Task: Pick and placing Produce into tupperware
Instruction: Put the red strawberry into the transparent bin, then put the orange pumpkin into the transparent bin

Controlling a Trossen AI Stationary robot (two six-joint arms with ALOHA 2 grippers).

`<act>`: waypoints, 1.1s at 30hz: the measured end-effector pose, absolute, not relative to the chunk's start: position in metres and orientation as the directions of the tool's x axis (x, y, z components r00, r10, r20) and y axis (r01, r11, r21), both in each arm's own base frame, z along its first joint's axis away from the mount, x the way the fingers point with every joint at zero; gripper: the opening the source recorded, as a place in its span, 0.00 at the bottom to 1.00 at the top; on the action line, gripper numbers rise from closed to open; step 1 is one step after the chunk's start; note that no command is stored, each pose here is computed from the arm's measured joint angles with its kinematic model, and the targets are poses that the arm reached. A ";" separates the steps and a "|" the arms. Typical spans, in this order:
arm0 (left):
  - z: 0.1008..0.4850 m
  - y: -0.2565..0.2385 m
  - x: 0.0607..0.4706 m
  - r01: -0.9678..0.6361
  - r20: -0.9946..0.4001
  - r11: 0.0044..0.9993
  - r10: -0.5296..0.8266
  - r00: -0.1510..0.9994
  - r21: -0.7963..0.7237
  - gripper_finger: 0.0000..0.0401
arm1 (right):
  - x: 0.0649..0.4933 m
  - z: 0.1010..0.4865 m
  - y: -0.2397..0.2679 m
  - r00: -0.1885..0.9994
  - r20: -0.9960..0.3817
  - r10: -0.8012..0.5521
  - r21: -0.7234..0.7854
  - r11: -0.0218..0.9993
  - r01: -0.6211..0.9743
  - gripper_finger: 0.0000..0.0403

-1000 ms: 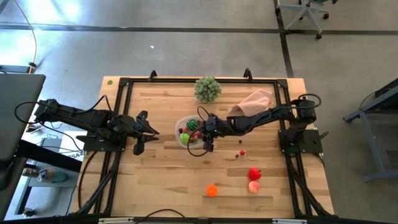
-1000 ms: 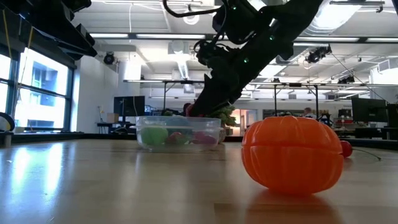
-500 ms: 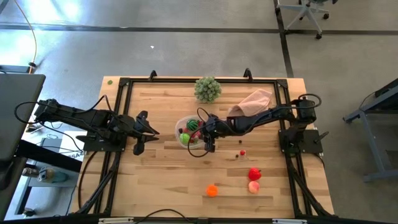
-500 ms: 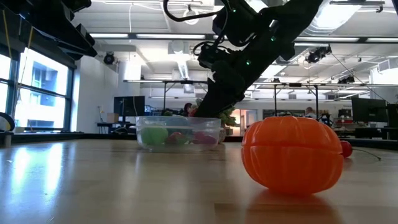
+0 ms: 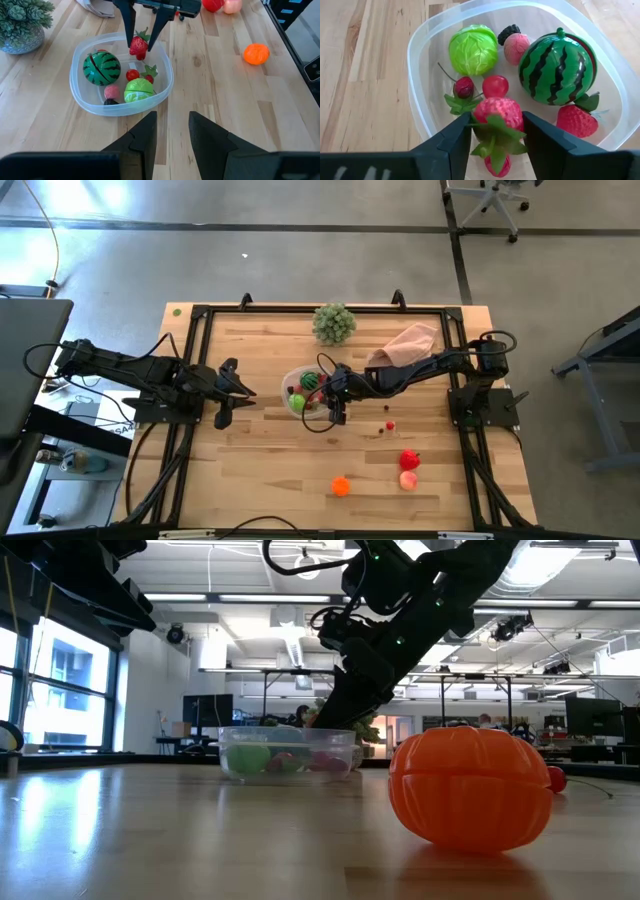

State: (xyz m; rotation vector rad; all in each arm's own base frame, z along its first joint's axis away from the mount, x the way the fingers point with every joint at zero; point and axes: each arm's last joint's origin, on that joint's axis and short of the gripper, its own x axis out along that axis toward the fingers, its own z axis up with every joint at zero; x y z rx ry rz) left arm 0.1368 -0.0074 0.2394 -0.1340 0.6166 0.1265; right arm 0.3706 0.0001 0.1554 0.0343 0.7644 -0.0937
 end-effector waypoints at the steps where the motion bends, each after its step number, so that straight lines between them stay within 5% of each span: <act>1: 0.239 -0.007 0.137 -0.158 -0.583 0.984 0.078 0.808 -0.087 0.25 | 0.371 0.155 0.000 0.718 -0.692 -0.074 -0.004 0.995 0.098 0.41; 13: 0.239 -0.007 0.137 -0.158 -0.583 0.984 0.078 0.808 -0.087 0.25 | 0.371 0.159 0.000 0.728 -0.681 -0.078 -0.019 0.996 0.089 0.42; 18: 0.239 -0.007 0.137 -0.158 -0.584 0.984 0.078 0.808 -0.087 0.25 | 0.374 0.189 0.008 0.754 -0.655 -0.046 -0.021 0.999 0.042 0.42; 29: 0.239 -0.007 0.137 -0.158 -0.584 0.984 0.078 0.808 -0.087 0.25 | 0.336 0.272 0.095 0.711 -0.594 0.378 0.269 0.925 -0.267 0.42; 33: 0.239 -0.007 0.137 -0.158 -0.583 0.984 0.078 0.809 -0.087 0.25 | 0.316 0.281 0.133 0.703 -0.586 0.402 0.257 0.916 -0.309 0.42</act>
